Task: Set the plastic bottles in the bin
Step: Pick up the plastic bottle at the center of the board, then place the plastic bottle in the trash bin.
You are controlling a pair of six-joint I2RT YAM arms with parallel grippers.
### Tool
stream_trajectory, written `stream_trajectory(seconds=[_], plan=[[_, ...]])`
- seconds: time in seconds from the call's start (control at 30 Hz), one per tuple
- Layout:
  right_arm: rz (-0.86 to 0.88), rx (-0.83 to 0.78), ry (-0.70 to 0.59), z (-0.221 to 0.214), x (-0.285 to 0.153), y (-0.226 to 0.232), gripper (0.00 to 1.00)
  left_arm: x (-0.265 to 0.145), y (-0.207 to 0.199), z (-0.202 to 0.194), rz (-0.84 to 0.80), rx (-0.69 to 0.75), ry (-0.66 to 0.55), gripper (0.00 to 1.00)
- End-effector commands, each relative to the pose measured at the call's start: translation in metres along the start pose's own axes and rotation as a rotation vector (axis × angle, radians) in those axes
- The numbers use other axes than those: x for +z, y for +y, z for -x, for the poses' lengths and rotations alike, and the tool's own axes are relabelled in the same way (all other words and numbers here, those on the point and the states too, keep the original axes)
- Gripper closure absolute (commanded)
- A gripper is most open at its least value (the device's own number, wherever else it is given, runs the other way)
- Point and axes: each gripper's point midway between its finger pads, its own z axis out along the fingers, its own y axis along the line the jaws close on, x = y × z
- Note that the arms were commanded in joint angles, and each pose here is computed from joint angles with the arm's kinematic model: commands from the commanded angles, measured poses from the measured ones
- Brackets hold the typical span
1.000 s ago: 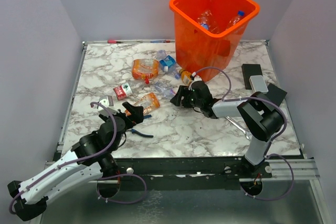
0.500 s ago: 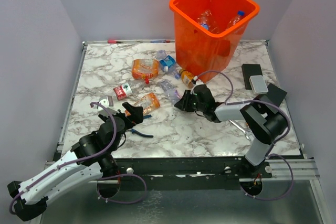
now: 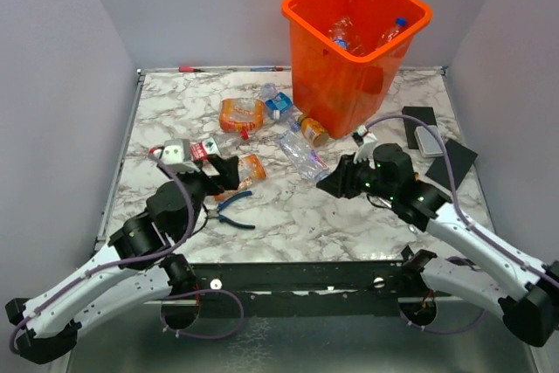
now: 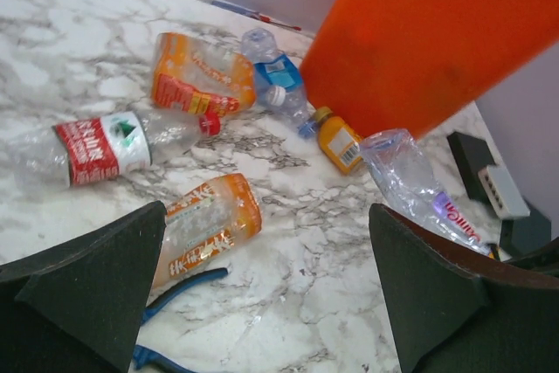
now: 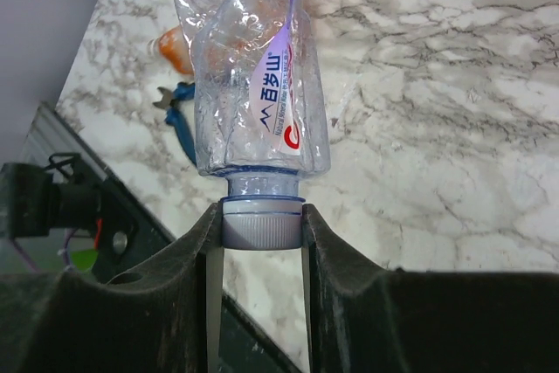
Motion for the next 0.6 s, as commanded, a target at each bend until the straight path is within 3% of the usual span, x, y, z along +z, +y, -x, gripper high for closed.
stream_trajectory(seconds=[0.0, 0.1, 0.17, 0.27, 0.33, 0.43, 0.57], plan=[[-0.047, 0.023, 0.203, -0.033, -0.052, 0.005, 0.99, 0.013, -0.076, 0.023, -0.286, 0.293, 0.013, 0.01], [-0.046, 0.056, 0.202, -0.031, -0.072, 0.014, 0.99, 0.018, -0.101, 0.057, -0.323, 0.335, -0.062, 0.01], [-0.028, 0.068, 0.202, -0.031, -0.083, 0.02, 0.99, 0.008, -0.13, 0.066, -0.496, 0.458, -0.108, 0.01], [0.004, 0.07, 0.203, -0.029, -0.095, 0.029, 0.99, -0.011, -0.17, 0.056, -0.78, 0.643, -0.13, 0.01], [0.015, 0.062, 0.218, -0.028, -0.102, 0.034, 0.99, -0.011, -0.185, 0.035, -0.888, 0.758, -0.059, 0.01], [0.024, 0.042, 0.263, -0.03, -0.111, 0.039, 1.0, -0.005, -0.187, 0.018, -0.935, 0.909, 0.036, 0.01], [0.006, 0.021, 0.307, -0.028, -0.119, 0.04, 0.99, -0.005, -0.187, 0.028, -0.945, 1.003, -0.023, 0.01]])
